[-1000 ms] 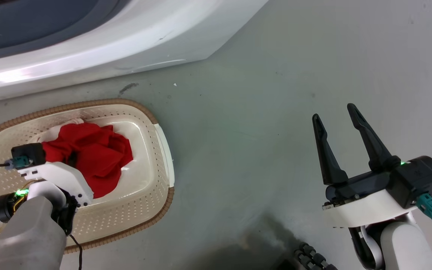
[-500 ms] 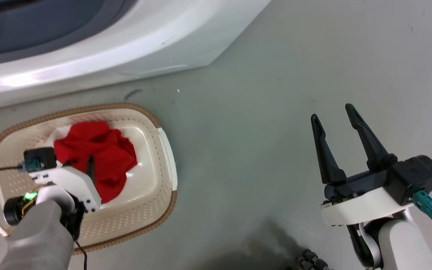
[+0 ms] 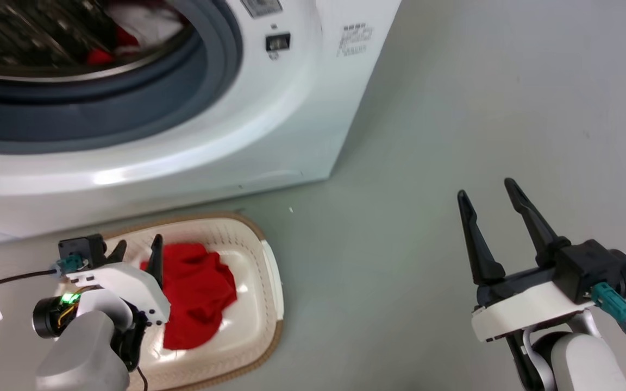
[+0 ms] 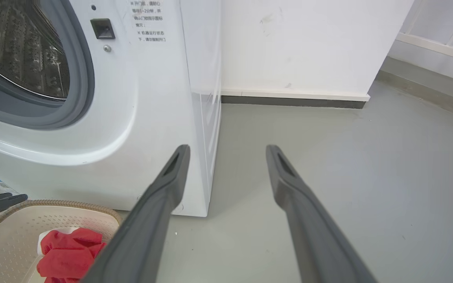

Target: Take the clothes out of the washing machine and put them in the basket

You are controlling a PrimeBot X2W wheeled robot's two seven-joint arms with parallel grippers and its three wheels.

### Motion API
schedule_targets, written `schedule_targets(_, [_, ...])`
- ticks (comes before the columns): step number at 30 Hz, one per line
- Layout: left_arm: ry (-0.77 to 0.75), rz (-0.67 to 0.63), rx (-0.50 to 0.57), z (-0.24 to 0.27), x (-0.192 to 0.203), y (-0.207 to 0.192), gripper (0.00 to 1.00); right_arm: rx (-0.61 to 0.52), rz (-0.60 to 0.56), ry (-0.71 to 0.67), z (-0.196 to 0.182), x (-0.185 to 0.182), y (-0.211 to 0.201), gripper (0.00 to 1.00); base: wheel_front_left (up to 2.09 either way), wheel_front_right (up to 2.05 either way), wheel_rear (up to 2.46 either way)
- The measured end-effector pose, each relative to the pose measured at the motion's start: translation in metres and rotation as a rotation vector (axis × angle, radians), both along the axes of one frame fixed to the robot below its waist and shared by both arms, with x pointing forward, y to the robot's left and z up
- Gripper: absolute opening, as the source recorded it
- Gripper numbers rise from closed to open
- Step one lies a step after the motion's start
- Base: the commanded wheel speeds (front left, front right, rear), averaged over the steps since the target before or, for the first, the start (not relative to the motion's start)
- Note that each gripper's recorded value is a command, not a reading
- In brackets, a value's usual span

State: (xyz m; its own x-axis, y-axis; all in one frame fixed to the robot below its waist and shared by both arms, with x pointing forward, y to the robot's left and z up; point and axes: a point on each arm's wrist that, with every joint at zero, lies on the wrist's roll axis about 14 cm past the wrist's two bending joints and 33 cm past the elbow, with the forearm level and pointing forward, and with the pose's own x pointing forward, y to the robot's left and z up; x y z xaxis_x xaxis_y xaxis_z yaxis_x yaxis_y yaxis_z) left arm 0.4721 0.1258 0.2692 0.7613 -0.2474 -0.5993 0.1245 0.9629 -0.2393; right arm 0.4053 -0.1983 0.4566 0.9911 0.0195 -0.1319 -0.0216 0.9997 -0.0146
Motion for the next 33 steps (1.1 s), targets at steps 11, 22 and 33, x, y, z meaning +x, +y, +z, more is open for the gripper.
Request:
schedule_targets(11, [-0.368, 0.001, 0.015, 0.124, 0.017, 0.004, 1.0, 0.012, 0.017, -0.105, 0.045, -0.02, 0.008, 1.0, 0.0, 0.0, 0.0])
schedule_targets(22, [-0.695, 0.027, -0.004, 0.233, 0.023, 0.004, 1.0, 0.021, 0.026, -0.143, 0.063, -0.036, 0.012, 1.0, 0.0, 0.0, 0.0])
schedule_targets(33, [-0.649, -0.038, 0.039, 0.23, 0.075, -0.001, 1.0, 0.032, -0.022, -0.111, 0.052, -0.047, -0.001, 1.0, 0.0, 0.0, 0.0])
